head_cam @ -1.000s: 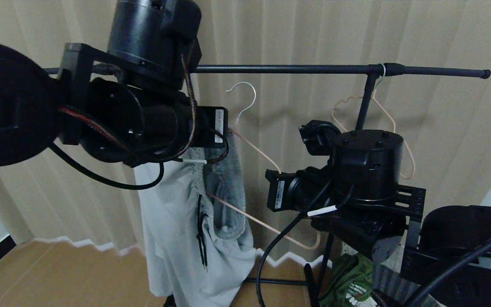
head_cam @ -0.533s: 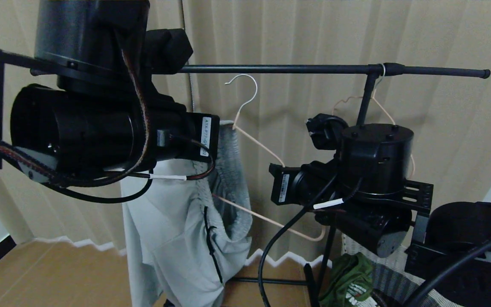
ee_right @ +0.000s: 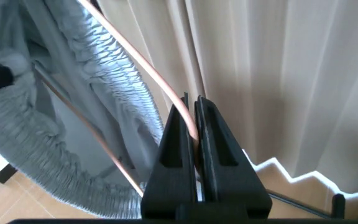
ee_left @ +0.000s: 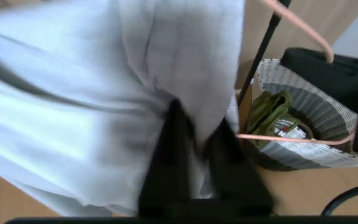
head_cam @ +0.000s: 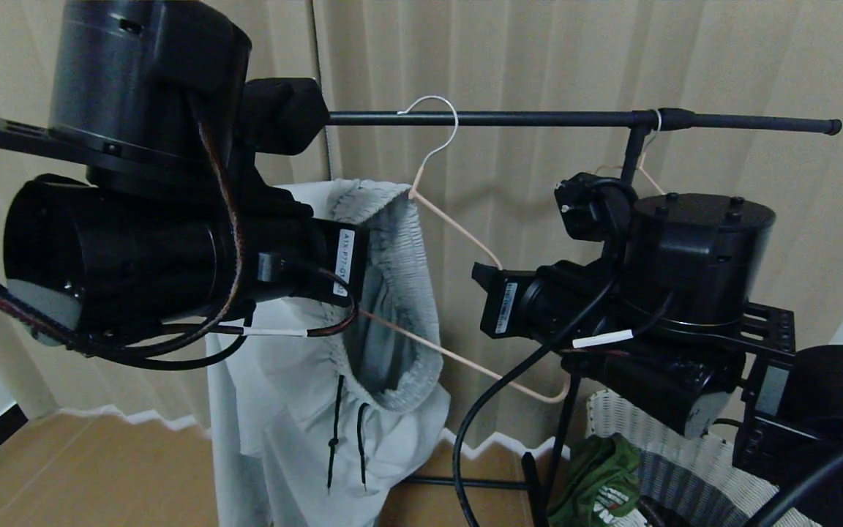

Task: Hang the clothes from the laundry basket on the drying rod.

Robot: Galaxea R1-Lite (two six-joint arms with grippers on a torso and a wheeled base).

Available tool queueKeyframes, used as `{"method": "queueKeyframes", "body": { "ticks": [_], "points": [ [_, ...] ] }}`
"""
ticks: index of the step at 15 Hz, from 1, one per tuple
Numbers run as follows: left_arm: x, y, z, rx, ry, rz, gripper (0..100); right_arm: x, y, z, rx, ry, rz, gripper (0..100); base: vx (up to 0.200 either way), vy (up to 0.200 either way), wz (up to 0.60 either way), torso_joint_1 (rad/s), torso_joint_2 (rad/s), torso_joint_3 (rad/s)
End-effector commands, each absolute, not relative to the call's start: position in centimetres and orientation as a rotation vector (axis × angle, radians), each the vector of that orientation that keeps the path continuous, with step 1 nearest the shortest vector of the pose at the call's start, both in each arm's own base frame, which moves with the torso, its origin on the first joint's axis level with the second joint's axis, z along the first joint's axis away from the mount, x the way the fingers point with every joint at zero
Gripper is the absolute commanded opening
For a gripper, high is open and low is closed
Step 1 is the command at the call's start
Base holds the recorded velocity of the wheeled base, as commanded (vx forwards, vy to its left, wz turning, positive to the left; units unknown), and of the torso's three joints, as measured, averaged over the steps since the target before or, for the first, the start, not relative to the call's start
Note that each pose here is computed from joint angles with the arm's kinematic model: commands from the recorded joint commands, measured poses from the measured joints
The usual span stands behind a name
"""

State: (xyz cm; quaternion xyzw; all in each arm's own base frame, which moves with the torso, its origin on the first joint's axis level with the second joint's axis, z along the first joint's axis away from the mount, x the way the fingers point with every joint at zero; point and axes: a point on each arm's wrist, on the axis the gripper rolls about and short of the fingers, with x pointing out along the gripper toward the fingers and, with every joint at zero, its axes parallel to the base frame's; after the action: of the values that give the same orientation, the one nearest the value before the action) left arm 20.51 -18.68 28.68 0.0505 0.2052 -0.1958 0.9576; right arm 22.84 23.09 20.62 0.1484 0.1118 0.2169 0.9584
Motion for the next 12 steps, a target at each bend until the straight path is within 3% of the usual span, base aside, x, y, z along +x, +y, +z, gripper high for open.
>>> {"method": "queueKeyframes", "body": {
  "ticks": [1, 7, 12],
  "points": [
    [20.2, -18.8, 28.7, 0.104, 0.417, -0.408, 100, 22.3, 22.6, 21.2, 0.309, 0.213, 0.446, 0, 0.000, 0.000, 0.00, 0.000, 0.00, 0.000],
    [18.1, -17.9, 28.4, 0.139, 0.412, -0.486, 100, 22.5, 21.7, 20.8, 0.303, 0.139, 0.444, 0, 0.000, 0.000, 0.00, 0.000, 0.00, 0.000],
    [17.2, -14.5, 27.5, 0.255, 0.238, -0.461, 100, 24.2, 18.3, 20.7, 0.224, 0.126, 0.413, 0, 0.000, 0.000, 0.00, 0.000, 0.00, 0.000]
  ]
}}
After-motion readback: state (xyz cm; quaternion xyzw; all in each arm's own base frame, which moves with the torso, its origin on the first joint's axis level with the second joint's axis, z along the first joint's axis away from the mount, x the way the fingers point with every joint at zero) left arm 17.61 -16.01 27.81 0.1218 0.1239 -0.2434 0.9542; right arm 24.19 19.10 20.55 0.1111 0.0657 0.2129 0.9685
